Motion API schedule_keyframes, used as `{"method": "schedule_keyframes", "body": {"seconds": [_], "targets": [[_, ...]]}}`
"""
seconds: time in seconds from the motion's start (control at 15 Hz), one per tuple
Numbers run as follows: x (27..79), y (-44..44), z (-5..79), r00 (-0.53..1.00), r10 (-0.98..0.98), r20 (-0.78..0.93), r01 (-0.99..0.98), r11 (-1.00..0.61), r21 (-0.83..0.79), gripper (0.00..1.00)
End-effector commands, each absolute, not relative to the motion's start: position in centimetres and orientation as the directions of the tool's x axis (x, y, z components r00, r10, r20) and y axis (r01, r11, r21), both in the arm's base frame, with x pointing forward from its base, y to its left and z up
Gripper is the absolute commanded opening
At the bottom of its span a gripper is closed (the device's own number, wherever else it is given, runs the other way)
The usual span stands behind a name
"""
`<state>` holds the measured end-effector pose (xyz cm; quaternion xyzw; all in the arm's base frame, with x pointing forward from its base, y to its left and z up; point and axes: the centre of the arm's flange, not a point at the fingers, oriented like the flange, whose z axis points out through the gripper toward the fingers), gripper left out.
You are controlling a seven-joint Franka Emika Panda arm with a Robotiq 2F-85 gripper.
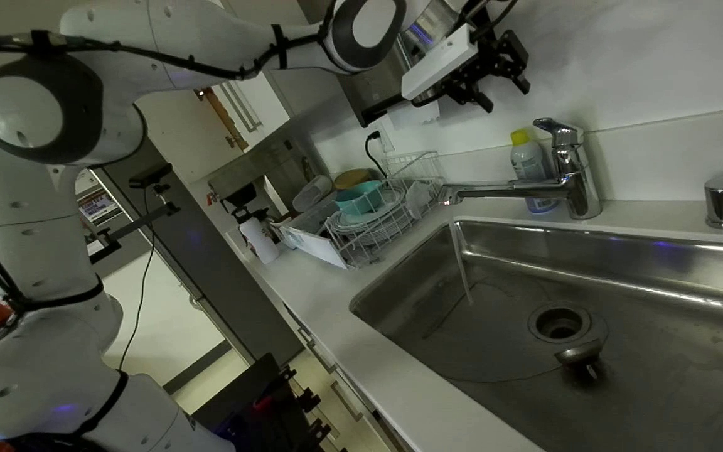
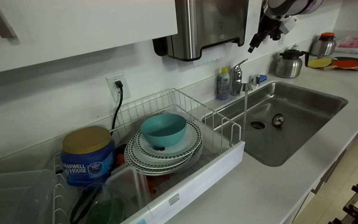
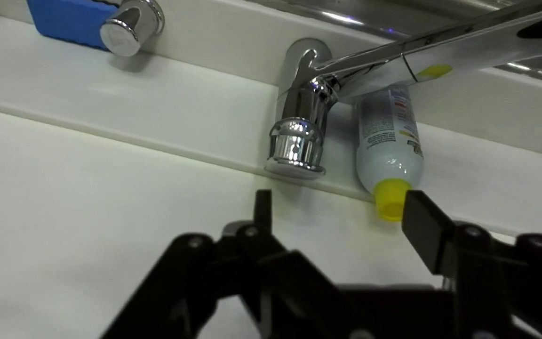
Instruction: Close the tap and put the stopper on the opening
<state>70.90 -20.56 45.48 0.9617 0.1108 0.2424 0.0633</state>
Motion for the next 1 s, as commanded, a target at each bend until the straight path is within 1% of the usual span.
{"method": "schedule_keyframes", "body": {"seconds": [0.0, 0.33, 0.4, 0.93], "targets": [[73.8, -21.3, 45.2, 0.856, 0.207, 0.474, 0.153, -0.977, 0.15, 0.42], [75.3, -21.7, 43.9, 0.854, 0.169, 0.492, 0.119, -0.984, 0.132, 0.04], [75.5, -21.8, 43.7, 0.852, 0.164, 0.497, 0.115, -0.985, 0.128, 0.0], [77.3, -21.9, 41.9, 0.855, 0.15, 0.496, 0.104, -0.987, 0.12, 0.0]]}}
